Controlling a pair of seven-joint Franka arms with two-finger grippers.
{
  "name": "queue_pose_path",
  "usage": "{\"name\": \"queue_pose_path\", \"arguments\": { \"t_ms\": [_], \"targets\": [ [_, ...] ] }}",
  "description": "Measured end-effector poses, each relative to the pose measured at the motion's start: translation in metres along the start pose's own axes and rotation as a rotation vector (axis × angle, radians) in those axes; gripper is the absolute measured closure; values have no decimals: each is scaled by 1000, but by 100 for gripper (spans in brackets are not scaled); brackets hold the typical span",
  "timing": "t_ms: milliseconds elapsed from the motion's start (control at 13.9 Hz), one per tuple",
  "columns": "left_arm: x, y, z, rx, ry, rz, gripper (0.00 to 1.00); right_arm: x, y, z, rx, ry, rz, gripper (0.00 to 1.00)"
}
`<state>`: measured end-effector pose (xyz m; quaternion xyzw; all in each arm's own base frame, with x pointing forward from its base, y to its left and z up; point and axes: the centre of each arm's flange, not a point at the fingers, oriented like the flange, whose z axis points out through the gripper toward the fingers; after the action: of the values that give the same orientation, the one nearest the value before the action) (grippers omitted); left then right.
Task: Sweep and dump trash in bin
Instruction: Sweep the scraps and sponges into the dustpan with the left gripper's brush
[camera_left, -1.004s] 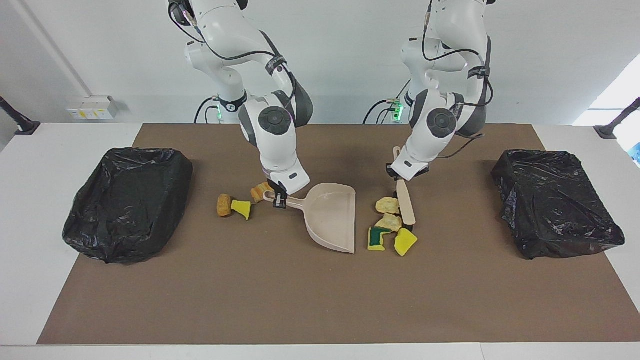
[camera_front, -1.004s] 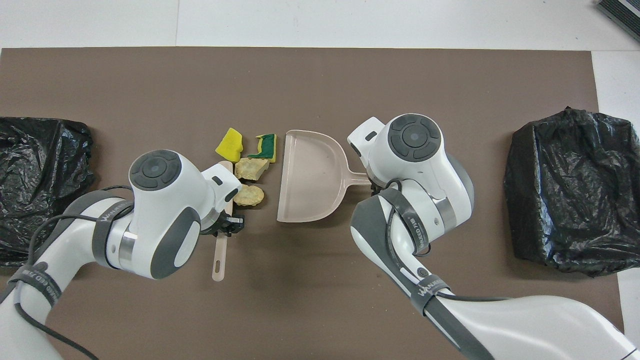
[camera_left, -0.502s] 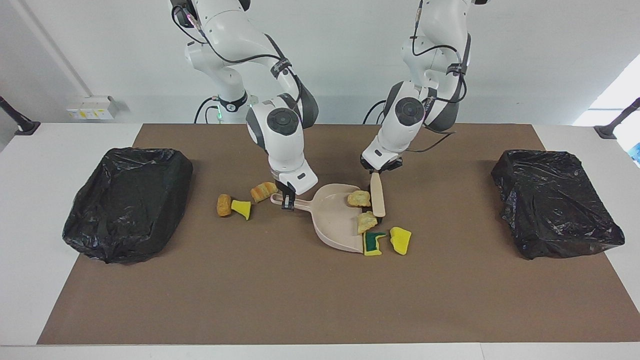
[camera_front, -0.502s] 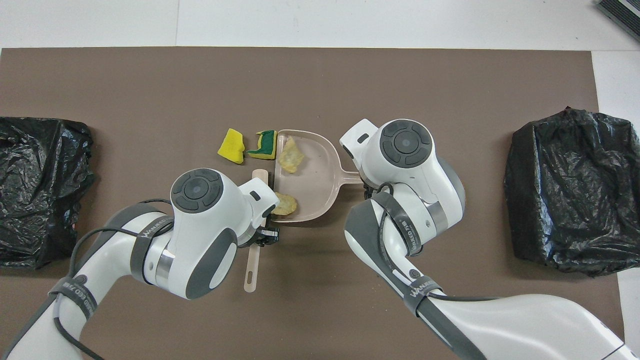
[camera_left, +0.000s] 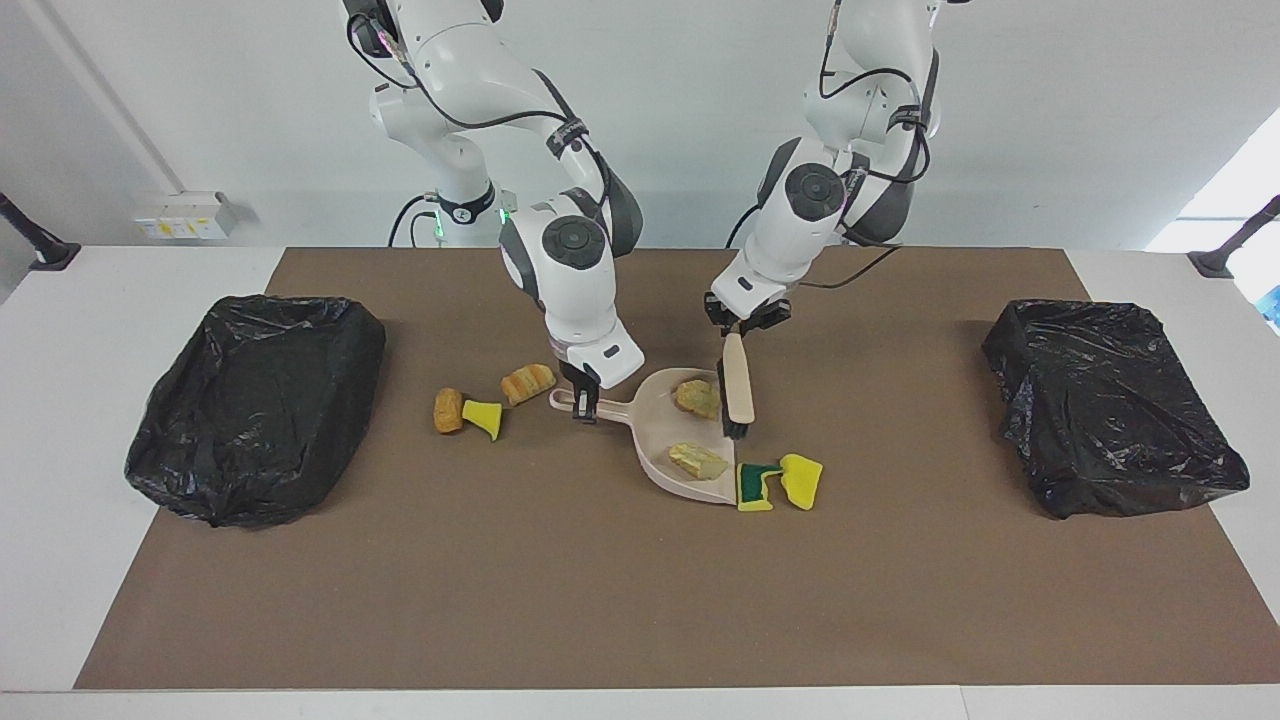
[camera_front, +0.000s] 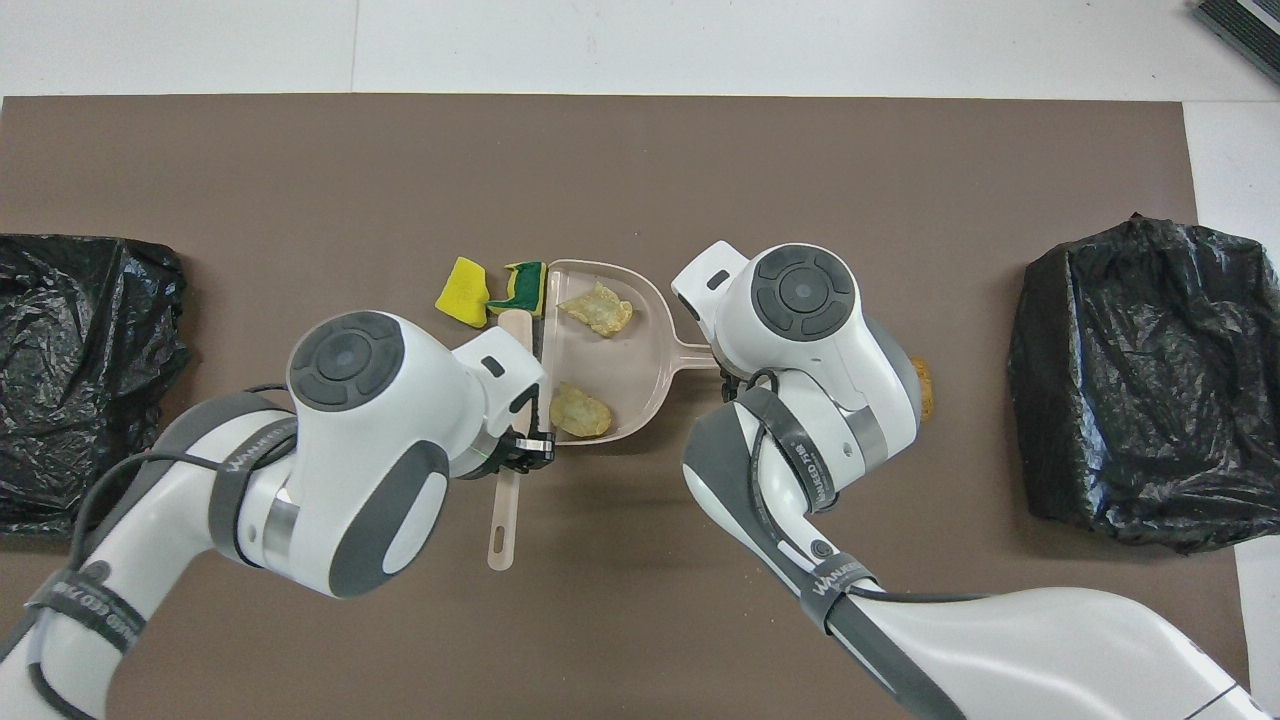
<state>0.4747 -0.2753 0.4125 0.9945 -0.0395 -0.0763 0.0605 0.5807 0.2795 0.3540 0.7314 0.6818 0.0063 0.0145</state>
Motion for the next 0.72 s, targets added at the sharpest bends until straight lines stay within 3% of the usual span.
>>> {"name": "queue_pose_path", "arguments": {
  "t_ms": [287, 502, 717],
  "targets": [
    [55, -77, -35, 58, 71, 101, 74, -21, 9, -4, 22, -50, -40, 68],
    [89, -105, -14, 119, 47, 161, 74, -31, 8, -13, 36, -151, -75, 68],
    [104, -105, 6, 129, 22, 190, 74, -34, 7, -20, 37, -176, -80, 68]
  ]
}}
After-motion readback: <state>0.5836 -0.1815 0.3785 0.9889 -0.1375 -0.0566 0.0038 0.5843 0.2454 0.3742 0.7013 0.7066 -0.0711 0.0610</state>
